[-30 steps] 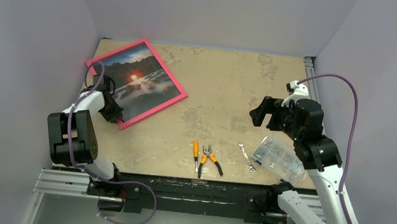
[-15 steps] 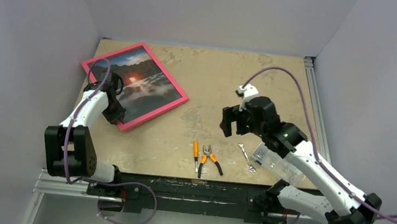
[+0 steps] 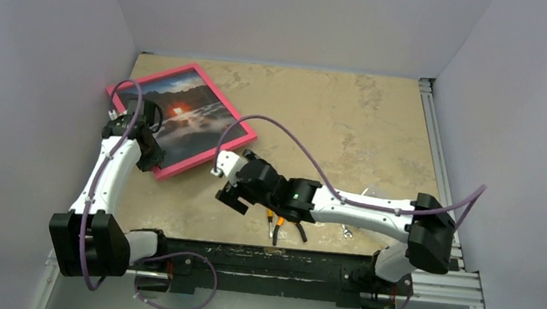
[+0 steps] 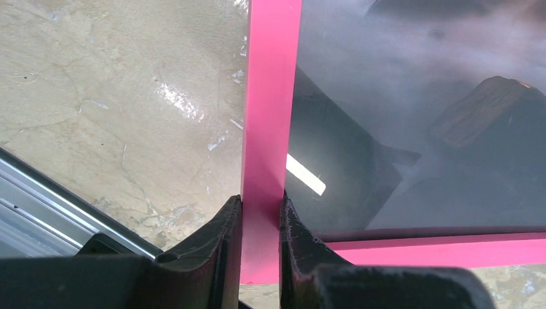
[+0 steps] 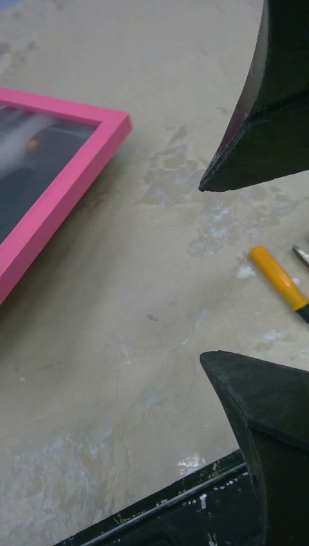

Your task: Take the photo out of the frame

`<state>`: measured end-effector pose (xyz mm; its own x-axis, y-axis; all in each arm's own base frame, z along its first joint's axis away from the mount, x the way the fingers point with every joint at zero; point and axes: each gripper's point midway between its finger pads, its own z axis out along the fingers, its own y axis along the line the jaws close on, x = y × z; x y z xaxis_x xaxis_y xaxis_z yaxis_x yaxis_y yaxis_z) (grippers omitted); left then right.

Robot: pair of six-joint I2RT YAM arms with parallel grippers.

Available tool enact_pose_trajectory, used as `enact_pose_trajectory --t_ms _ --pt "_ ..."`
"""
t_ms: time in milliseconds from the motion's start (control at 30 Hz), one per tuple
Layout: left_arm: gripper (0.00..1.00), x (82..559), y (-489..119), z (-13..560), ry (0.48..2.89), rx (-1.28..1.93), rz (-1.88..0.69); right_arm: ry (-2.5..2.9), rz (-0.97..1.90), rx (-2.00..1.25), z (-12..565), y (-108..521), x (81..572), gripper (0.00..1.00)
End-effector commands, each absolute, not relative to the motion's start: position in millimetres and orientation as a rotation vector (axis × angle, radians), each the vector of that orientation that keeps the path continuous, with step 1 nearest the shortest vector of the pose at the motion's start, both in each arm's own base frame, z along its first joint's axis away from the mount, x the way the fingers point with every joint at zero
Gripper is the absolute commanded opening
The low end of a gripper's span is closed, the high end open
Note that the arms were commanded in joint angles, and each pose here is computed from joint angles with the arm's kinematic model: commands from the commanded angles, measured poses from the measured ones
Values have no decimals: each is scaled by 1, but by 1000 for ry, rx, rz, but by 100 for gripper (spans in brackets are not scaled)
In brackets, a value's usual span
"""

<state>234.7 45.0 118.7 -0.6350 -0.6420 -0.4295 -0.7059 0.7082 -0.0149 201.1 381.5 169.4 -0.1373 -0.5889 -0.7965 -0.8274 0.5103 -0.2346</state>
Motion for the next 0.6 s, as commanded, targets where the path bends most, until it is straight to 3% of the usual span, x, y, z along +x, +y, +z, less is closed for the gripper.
enact_pose_trajectory --t_ms 0,567 --pt "0 248 47 156 2404 -985 177 1515 247 -1234 216 433 214 89" --pt "0 241 49 171 2389 -928 188 1117 -190 -1439 166 530 260 85"
